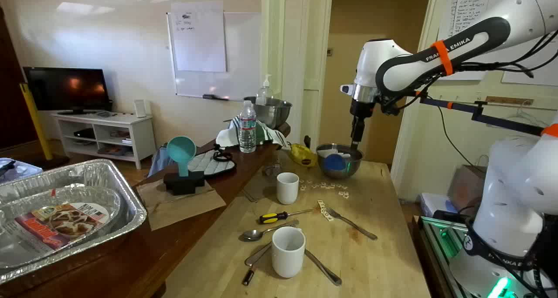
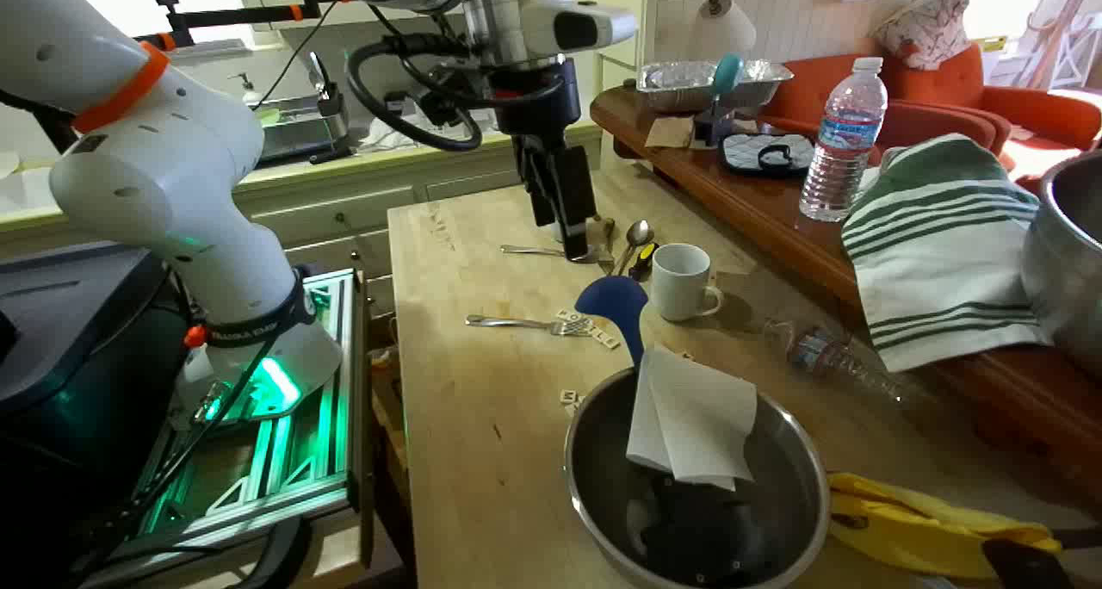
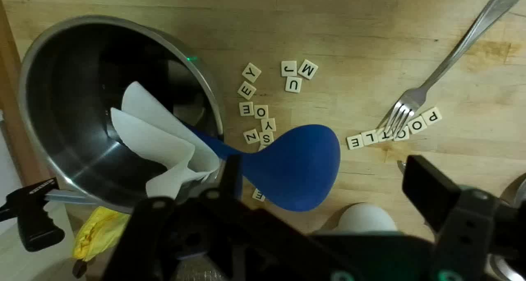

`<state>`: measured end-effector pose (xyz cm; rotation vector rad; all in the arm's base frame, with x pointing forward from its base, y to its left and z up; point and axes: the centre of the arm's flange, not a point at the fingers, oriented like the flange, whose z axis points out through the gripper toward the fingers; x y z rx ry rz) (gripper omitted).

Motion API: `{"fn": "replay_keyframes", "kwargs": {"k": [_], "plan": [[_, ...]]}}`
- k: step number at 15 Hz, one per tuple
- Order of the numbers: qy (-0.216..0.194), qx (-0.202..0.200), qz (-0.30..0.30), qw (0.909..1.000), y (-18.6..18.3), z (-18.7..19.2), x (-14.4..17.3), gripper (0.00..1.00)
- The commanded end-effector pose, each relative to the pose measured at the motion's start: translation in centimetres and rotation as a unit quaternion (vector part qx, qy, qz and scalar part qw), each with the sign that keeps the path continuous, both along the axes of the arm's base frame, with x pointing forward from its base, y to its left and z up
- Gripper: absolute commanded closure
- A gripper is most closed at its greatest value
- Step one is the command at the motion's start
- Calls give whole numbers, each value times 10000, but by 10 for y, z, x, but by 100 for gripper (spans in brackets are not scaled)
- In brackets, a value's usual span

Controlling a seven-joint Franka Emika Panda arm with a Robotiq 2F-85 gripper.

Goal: Put the screwdriver inside the white mug to the right

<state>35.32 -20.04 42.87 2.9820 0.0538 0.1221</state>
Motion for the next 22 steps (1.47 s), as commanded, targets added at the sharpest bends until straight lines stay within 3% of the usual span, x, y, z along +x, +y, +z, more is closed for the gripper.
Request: {"fn": "replay_keyframes", "kwargs": {"k": [1, 13, 17, 22], "plan": [[0, 0, 0, 10000, 0, 0, 0, 0], [-15, -67, 127, 9999, 4, -2, 4, 0], [-161, -123, 764, 9969, 51, 1, 31, 0], [-189, -256, 1864, 9820, 117, -12, 62, 0]]}}
